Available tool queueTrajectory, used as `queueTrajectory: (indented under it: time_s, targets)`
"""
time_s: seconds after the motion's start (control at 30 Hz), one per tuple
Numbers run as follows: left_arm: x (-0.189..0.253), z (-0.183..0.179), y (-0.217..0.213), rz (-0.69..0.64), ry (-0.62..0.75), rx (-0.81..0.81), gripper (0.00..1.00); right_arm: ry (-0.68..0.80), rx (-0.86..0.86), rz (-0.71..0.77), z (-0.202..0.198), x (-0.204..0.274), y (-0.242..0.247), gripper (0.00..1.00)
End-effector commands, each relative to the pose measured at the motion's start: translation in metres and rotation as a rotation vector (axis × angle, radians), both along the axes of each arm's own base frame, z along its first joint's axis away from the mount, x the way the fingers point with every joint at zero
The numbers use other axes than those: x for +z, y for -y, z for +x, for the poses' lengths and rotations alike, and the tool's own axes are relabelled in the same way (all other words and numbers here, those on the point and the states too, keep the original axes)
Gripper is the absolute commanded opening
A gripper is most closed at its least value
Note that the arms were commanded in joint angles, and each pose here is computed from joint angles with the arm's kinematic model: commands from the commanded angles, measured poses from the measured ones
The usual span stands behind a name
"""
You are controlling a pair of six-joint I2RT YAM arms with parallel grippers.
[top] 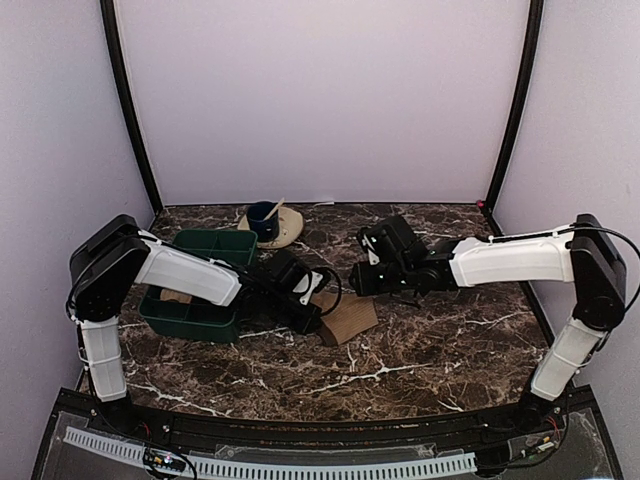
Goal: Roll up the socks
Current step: Pick up the sock from the center of the board.
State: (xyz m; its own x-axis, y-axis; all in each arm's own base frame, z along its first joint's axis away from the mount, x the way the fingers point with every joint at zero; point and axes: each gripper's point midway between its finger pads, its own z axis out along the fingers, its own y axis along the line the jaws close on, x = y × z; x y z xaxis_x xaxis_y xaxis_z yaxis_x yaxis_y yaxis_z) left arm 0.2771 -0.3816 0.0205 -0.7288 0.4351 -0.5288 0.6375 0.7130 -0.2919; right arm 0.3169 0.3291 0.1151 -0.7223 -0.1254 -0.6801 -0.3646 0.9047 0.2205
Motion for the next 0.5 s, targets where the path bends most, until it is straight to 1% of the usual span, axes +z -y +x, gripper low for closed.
queueTrajectory:
  time_s: [0.0,0.2,0.3,0.47]
  targets:
    - [-0.025,-0.023,-0.02,0.121,-0.082,-0.023,0.0,0.041,-0.026,0.014,0.003,0.014,0.009,0.42]
    - [0.009,-0.014,-0.015,0.1,-0.003,-0.043,0.0,0.052,-0.045,0.012,0.003,0.015,0.014,0.42]
    - [0.029,-0.009,-0.01,0.093,0.042,-0.078,0.0,0.051,-0.047,0.009,0.002,0.014,0.016,0.42]
    - [0.05,-0.001,-0.006,0.118,0.101,-0.135,0.0,0.052,-0.049,0.014,0.002,0.014,0.017,0.42]
